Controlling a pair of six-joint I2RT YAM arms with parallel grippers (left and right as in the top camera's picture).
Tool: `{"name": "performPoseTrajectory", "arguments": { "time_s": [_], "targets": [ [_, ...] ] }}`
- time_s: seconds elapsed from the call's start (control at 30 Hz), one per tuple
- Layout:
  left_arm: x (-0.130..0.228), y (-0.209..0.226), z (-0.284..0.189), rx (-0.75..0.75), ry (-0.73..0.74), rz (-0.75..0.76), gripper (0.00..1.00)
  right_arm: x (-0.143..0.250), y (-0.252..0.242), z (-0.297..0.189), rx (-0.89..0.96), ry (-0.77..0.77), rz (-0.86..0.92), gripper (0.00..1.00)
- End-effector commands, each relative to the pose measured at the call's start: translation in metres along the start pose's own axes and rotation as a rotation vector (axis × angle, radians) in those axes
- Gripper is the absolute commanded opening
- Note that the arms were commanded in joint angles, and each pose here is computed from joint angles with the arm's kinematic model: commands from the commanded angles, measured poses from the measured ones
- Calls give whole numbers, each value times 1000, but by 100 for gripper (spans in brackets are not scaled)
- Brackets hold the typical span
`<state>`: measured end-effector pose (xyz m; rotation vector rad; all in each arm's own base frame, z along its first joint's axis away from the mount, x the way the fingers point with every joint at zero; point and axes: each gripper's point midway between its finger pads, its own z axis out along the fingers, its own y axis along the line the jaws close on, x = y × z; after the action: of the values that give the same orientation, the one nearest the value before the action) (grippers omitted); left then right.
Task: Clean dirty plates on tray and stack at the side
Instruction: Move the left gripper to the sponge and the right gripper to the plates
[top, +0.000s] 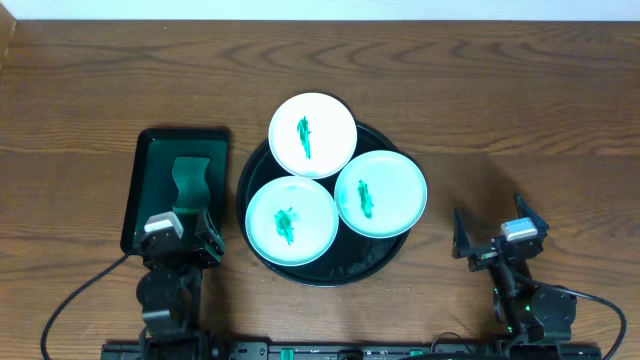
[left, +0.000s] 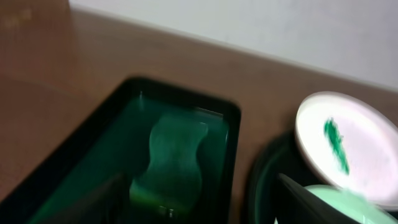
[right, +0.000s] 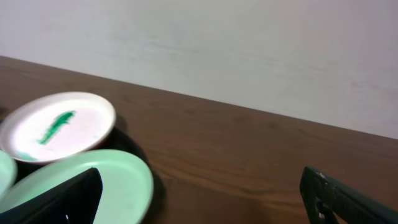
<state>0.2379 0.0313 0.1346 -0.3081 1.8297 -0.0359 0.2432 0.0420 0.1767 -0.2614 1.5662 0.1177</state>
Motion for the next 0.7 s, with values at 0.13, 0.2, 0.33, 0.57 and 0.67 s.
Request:
{"name": "performPoseTrajectory", "arguments": {
  "time_s": [0.13, 0.2, 0.33, 0.57, 0.67],
  "targets": [
    [-77, -17, -8, -9, 75, -9, 73, -74, 14, 7, -131, -35, 17, 99],
    [-96, -21, -6, -21, 132, -7, 73, -88, 15, 17, -162, -10, 26, 99],
    [-120, -26, 0, -50, 271, -2, 73, -115, 28, 47, -315, 74, 66, 99],
    [-112, -25, 14, -114, 570, 7, 73, -115, 52, 93, -557, 419, 267, 99],
    [-112, -28, 17, -114, 656, 4, 73, -104, 68, 103, -630, 559, 258, 99]
  ]
}}
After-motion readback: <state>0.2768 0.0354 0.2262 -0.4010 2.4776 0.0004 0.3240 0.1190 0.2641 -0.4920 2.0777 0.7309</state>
